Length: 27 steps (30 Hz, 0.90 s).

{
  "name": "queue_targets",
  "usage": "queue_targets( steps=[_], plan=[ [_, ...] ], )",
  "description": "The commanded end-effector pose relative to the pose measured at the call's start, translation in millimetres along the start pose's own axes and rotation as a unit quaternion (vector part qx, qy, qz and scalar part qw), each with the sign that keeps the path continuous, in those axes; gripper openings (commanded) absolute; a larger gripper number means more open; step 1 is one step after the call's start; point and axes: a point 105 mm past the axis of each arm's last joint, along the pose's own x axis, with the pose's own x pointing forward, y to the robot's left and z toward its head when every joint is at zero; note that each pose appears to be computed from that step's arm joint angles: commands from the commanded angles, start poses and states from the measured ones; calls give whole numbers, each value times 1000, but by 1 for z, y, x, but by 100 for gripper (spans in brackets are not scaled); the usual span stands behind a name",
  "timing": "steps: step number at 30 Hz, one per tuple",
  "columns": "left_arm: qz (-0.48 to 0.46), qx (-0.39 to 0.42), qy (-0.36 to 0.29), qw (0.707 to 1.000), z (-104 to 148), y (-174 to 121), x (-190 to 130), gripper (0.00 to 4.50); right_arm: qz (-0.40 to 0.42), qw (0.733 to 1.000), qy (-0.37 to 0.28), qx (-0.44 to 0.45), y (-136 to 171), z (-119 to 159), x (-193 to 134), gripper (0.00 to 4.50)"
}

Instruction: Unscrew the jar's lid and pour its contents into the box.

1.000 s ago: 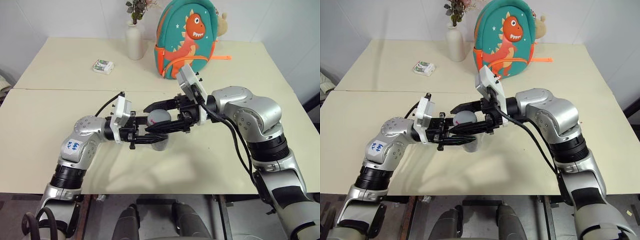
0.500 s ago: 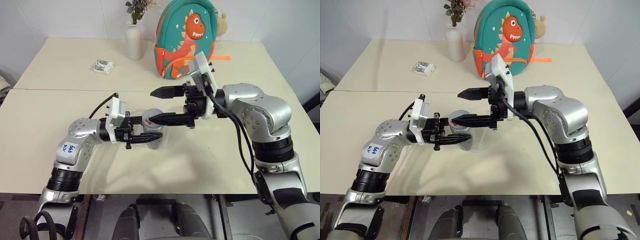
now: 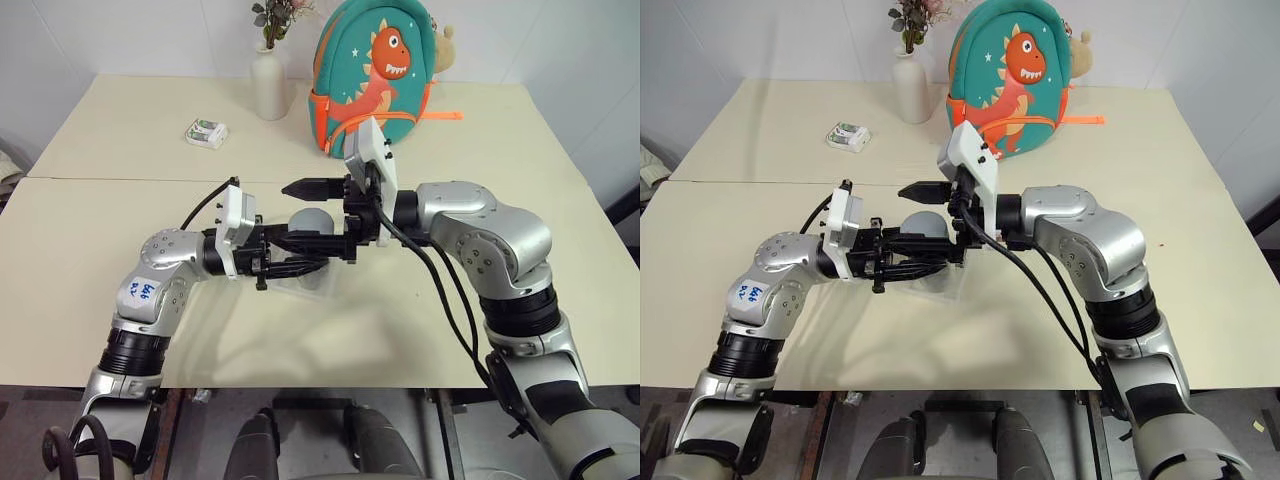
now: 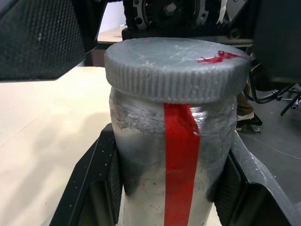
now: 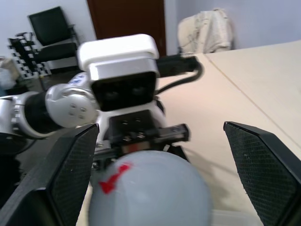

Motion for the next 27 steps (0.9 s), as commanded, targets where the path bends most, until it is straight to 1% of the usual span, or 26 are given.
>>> queue_targets(
  steps=[1,7,15,19,22,27],
  plan=[
    [-7,23,-15,1000,13,0,2,202,-26,999,-8,-24,-12,9,-12,447],
    [-2,24,-17,1000,14,1,1,202,-43,999,-5,-28,-20,8,-30,447],
    [3,24,-16,1000,15,5,-6,202,-60,998,6,-26,-25,2,-65,447],
    [4,27,-10,1000,15,7,-10,202,-65,997,-10,-27,-25,7,-76,447],
    [7,30,-5,1000,16,9,-12,202,-48,998,-34,-28,-19,16,-72,447],
    [4,32,-4,999,15,11,-8,202,-9,998,-62,-28,-2,24,-45,447]
  ],
)
